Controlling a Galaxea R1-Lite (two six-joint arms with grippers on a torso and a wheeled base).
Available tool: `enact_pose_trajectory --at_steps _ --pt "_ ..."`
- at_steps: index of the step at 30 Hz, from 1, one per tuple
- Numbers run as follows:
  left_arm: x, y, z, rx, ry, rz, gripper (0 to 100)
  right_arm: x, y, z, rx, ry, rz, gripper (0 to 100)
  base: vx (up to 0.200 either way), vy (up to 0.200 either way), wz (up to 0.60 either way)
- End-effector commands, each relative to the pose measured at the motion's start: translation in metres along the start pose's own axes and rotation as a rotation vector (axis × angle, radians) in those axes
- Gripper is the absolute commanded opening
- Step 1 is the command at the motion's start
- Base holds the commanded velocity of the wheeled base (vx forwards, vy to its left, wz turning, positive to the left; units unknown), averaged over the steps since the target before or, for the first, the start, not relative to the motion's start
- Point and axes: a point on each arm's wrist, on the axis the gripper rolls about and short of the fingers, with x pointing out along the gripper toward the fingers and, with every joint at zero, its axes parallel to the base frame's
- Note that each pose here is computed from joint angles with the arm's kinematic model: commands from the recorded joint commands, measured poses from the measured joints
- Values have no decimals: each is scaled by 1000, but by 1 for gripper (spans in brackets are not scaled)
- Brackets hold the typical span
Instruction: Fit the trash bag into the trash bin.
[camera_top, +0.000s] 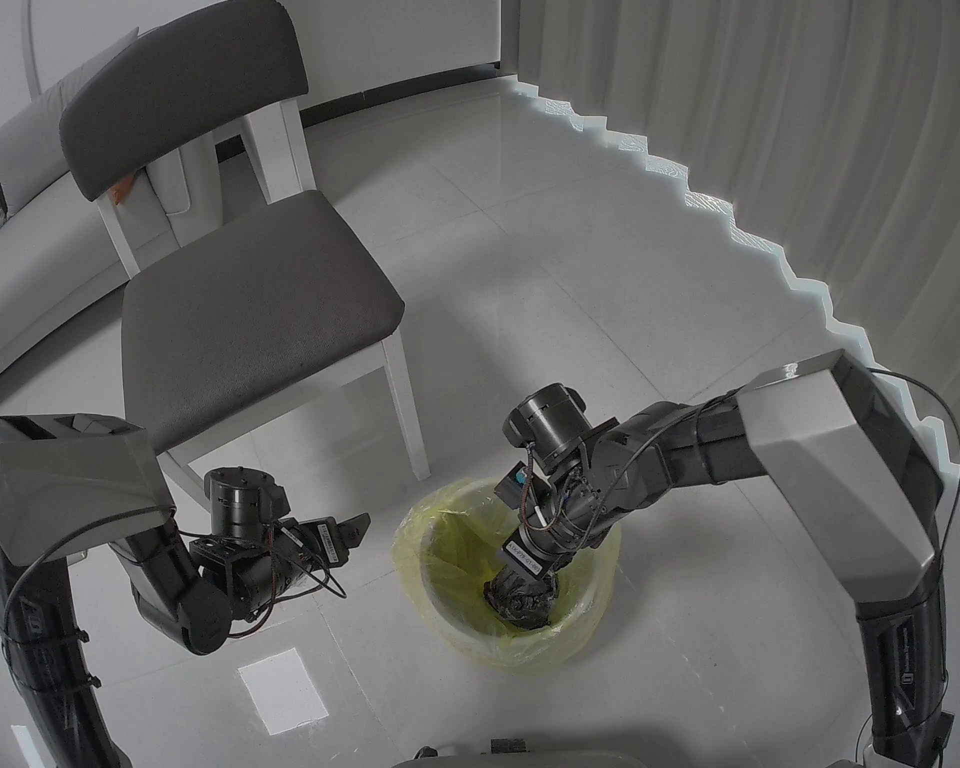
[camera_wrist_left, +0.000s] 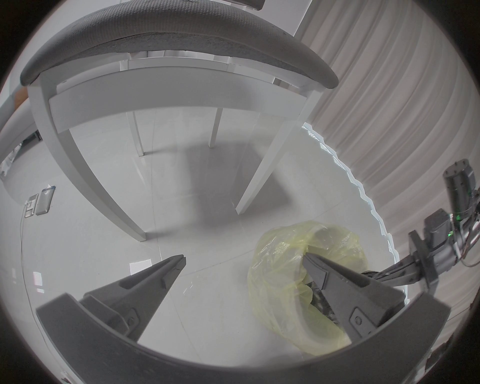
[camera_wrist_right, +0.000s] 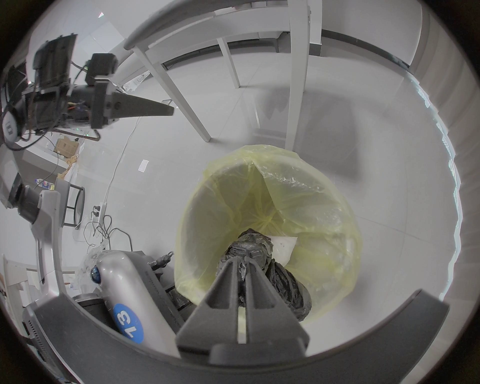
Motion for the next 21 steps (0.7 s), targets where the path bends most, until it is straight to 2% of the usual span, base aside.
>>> enact_pose_trajectory --at_steps 1,14,15,21 --pt "0 0 0 0 -10 -5 100 40 -5 -7 9 40 6 0 0 0 0" --pt "3 -2 -4 7 -15 -17 100 74 -16 -13 29 61 -28 0 0 0 0" --pt "2 -3 -3 6 -17 -18 100 74 -18 -13 32 64 -37 100 0 0 0" --pt "2 -2 -2 4 -26 -21 100 72 -22 -12 38 51 -49 100 0 0 0"
